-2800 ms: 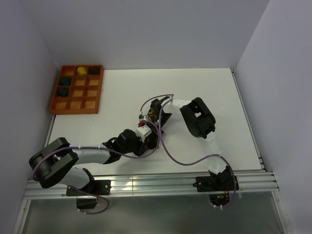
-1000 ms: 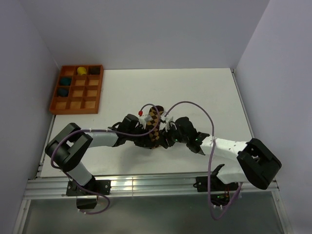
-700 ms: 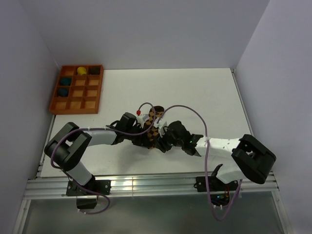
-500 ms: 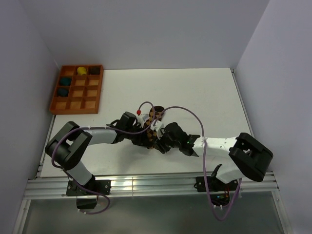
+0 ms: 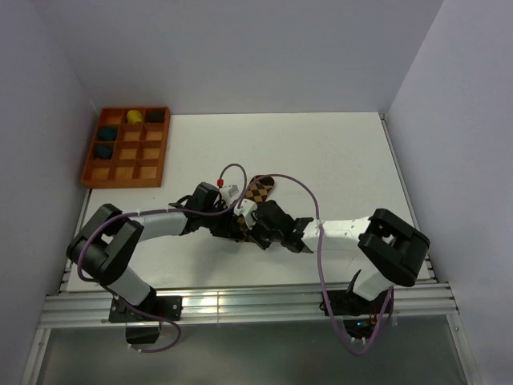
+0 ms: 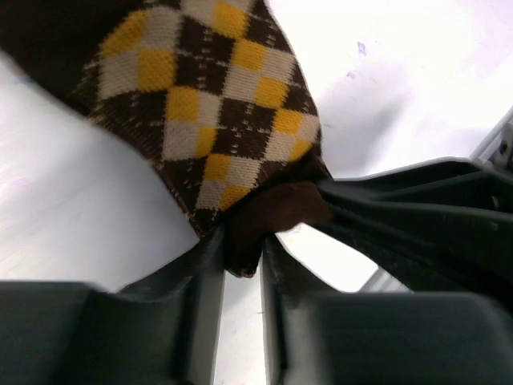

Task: Roll the socks
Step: Roll the sock at the center of the board.

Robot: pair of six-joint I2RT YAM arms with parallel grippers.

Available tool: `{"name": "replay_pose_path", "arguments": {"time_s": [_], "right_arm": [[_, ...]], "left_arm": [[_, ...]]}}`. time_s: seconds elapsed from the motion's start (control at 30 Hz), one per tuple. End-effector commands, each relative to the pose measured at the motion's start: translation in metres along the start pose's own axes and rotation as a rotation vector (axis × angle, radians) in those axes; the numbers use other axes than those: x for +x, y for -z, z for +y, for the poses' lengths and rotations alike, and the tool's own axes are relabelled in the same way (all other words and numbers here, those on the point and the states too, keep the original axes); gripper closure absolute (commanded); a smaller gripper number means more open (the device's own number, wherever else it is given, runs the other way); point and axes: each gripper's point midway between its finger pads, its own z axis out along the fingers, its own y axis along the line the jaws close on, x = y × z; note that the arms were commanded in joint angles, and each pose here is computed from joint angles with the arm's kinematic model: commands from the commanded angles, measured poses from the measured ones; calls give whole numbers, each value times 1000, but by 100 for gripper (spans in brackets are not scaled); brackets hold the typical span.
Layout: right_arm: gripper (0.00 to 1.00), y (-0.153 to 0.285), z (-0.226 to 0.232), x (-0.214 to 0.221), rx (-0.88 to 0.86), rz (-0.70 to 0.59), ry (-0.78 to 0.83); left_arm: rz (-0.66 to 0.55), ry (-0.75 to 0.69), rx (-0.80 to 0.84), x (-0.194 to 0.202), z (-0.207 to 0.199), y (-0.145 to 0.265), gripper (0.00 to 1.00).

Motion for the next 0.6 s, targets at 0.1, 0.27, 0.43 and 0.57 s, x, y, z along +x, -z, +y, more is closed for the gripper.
{"name": "replay_pose_path", "arguments": {"time_s": [0.1,0.27,0.43,0.57], "right_arm": [[100,-15,23,-8,-84,73,-95],[100,-29,33,-24,-97,89,-297],[100,-44,48,-51,-132,58,-563],[100,-51,56,-58,-186,59,-734]], "left_arm": [[-208,48,-277,-48,38,35,49],[-503,195,-433,-89,57,93,25],[-747,426,-545,-88,81,147,22],[-791,592,-493,-68,80,155,25]]}}
